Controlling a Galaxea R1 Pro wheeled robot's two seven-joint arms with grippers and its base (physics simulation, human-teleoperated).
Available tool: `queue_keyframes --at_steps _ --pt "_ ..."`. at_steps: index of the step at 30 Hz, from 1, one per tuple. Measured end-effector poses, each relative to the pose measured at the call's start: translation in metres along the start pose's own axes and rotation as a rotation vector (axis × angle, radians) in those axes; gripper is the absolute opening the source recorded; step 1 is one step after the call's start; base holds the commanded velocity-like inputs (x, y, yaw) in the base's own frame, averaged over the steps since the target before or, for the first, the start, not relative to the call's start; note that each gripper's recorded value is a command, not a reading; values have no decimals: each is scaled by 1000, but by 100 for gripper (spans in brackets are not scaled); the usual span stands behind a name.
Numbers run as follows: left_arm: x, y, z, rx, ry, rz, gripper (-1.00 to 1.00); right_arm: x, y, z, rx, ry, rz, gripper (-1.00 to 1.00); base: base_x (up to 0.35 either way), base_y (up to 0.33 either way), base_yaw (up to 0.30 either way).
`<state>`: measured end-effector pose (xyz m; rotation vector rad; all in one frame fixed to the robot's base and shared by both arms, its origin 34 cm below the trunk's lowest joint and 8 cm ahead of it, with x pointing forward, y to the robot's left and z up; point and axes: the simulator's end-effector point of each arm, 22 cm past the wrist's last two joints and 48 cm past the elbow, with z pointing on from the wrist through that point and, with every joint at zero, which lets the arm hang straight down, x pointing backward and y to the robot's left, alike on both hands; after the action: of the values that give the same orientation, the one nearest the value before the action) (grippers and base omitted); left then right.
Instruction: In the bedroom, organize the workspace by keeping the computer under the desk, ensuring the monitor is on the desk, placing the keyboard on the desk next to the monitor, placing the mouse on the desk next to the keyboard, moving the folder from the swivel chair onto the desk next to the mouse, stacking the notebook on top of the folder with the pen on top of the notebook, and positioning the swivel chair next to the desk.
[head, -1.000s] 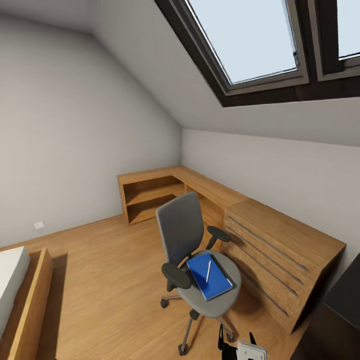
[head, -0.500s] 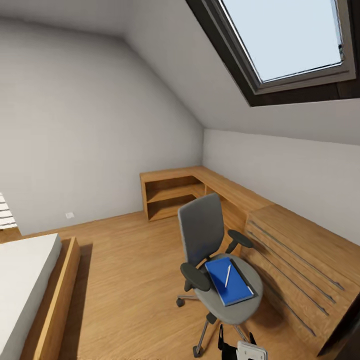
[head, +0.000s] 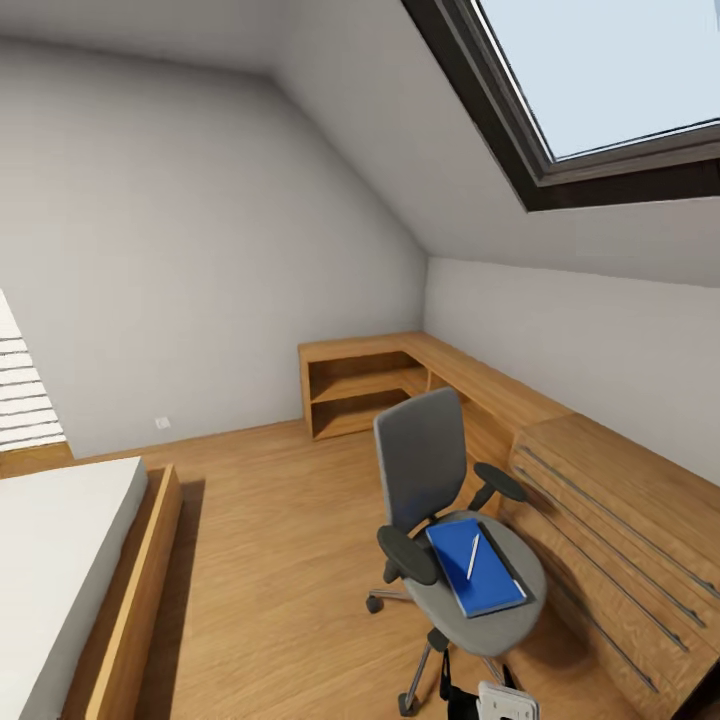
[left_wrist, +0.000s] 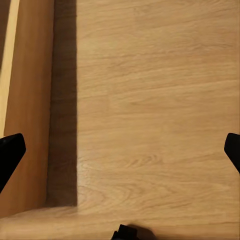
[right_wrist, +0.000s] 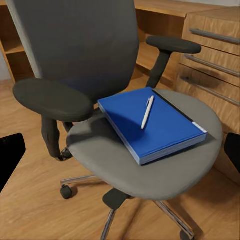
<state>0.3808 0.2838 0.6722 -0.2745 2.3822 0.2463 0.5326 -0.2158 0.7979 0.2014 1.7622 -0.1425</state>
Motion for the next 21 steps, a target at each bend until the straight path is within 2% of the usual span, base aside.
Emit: queue_keyframes --at_steps 17,20,21 --pt "1 -1 0 3 1 6 100 0 -4 1 5 2 -4 100 0 0 2" --pt "-16 -3 2 0 -30 -11 100 -5 -4 6 8 -10 -4 100 0 0 0" --pt "-51 -11 5 8 -81 -36 100 -10 -4 30 21 37 -43 100 0 0 0"
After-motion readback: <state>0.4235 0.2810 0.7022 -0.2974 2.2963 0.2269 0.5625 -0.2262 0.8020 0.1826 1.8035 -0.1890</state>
